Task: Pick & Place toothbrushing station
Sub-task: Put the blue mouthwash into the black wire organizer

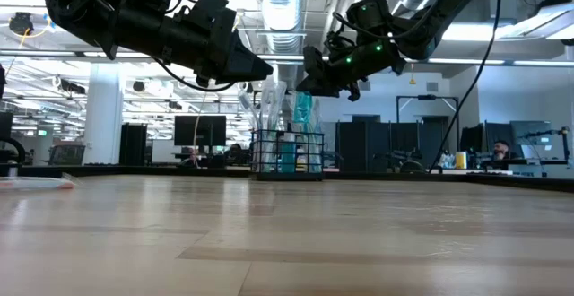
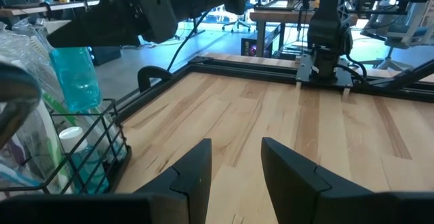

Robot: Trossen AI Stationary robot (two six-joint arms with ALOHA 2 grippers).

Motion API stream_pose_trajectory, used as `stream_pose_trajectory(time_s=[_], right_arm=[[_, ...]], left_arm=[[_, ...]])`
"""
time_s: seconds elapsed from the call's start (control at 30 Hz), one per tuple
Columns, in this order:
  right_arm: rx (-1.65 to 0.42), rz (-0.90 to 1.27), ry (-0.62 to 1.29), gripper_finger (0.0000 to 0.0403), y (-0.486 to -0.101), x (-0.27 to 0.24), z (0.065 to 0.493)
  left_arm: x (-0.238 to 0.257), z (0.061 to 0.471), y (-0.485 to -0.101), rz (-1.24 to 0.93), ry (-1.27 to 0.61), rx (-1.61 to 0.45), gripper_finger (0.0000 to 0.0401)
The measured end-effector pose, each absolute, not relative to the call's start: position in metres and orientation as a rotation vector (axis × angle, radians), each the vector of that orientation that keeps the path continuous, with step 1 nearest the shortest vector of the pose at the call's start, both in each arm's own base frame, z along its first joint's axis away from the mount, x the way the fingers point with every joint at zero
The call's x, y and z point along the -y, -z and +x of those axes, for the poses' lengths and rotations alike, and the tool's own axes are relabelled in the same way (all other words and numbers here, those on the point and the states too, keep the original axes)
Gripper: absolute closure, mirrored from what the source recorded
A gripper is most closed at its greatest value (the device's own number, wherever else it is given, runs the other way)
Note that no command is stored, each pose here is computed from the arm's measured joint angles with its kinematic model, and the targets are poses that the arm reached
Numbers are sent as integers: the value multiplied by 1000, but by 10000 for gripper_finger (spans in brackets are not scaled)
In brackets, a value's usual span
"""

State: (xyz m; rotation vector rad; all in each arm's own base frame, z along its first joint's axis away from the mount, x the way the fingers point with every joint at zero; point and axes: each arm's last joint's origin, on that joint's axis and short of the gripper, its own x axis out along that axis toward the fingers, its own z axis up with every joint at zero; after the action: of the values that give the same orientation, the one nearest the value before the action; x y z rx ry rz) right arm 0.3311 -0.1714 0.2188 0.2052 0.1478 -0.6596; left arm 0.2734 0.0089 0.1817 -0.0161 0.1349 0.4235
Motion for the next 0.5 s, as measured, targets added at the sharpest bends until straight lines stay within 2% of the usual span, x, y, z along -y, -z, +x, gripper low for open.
stream_pose_trajectory(time_s=[0.27, 0.5], right_arm=[[-137, 213, 666, 321, -218, 172, 331], [-134, 227, 669, 321, -201, 188, 352]], left_arm=[[-9, 273, -182, -18, -423, -129, 280], [-8, 274, -184, -21, -419, -114, 280]])
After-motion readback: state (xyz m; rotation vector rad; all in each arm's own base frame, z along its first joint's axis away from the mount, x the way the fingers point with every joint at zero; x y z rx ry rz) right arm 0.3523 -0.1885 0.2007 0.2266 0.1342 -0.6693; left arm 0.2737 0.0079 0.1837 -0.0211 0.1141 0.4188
